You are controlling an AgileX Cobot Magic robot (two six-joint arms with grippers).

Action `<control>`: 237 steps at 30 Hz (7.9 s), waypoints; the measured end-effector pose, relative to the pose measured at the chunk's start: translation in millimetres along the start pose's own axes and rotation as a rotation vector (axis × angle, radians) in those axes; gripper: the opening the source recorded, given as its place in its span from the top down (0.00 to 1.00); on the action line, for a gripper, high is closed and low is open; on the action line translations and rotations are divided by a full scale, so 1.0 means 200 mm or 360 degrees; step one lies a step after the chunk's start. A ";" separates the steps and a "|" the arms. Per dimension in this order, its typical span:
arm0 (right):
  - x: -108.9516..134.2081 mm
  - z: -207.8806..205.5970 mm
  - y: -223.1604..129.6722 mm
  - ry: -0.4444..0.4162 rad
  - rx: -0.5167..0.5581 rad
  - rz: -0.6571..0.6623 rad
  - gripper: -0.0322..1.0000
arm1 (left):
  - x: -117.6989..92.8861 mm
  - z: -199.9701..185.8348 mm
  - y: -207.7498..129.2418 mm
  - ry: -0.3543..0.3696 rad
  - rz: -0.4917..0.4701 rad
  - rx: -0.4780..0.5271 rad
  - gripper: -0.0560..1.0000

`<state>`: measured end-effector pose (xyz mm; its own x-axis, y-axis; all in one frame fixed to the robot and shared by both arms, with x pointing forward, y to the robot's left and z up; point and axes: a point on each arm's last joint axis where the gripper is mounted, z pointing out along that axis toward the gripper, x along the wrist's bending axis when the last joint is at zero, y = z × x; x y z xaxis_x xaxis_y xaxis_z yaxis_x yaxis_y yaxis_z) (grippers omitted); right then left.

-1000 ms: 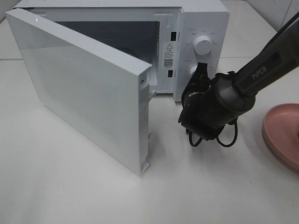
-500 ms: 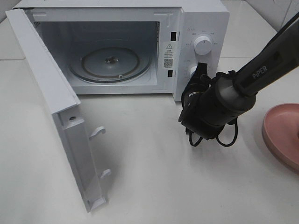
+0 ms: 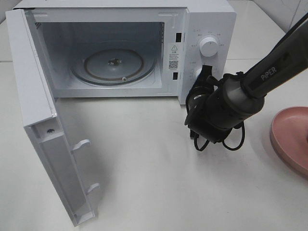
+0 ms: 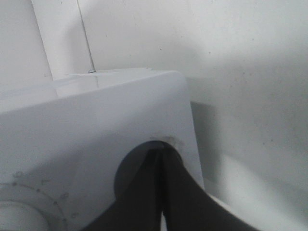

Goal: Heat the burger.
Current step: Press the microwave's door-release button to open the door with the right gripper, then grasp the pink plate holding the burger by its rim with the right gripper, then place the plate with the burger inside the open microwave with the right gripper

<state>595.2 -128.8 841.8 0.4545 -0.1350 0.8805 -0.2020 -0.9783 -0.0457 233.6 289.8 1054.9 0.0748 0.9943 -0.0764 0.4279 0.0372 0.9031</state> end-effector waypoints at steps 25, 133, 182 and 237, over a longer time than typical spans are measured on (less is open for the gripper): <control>0.03 -0.25 0.17 -0.0142 0.0311 -0.0554 0.94 | 0.00 0.00 0.00 0.0000 0.0000 0.0000 0.01; 0.57 -0.73 0.74 -0.0913 0.1294 -0.2679 0.07 | 0.00 0.00 0.00 0.0000 0.0000 0.0000 0.01; 0.20 -0.26 0.78 -0.1203 0.1354 -0.2567 0.14 | 0.00 0.00 0.00 0.0000 0.0002 0.0000 0.01; 0.18 -0.22 0.80 -0.1293 0.1229 -0.2649 0.92 | 0.00 0.00 0.00 0.0000 0.0002 0.0000 0.01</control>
<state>541.7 -284.2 886.3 0.0248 0.9946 -0.1007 0.9962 -0.0162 0.0855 233.6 289.8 1054.9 0.0752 0.9943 -0.0755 0.4278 0.0362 0.9032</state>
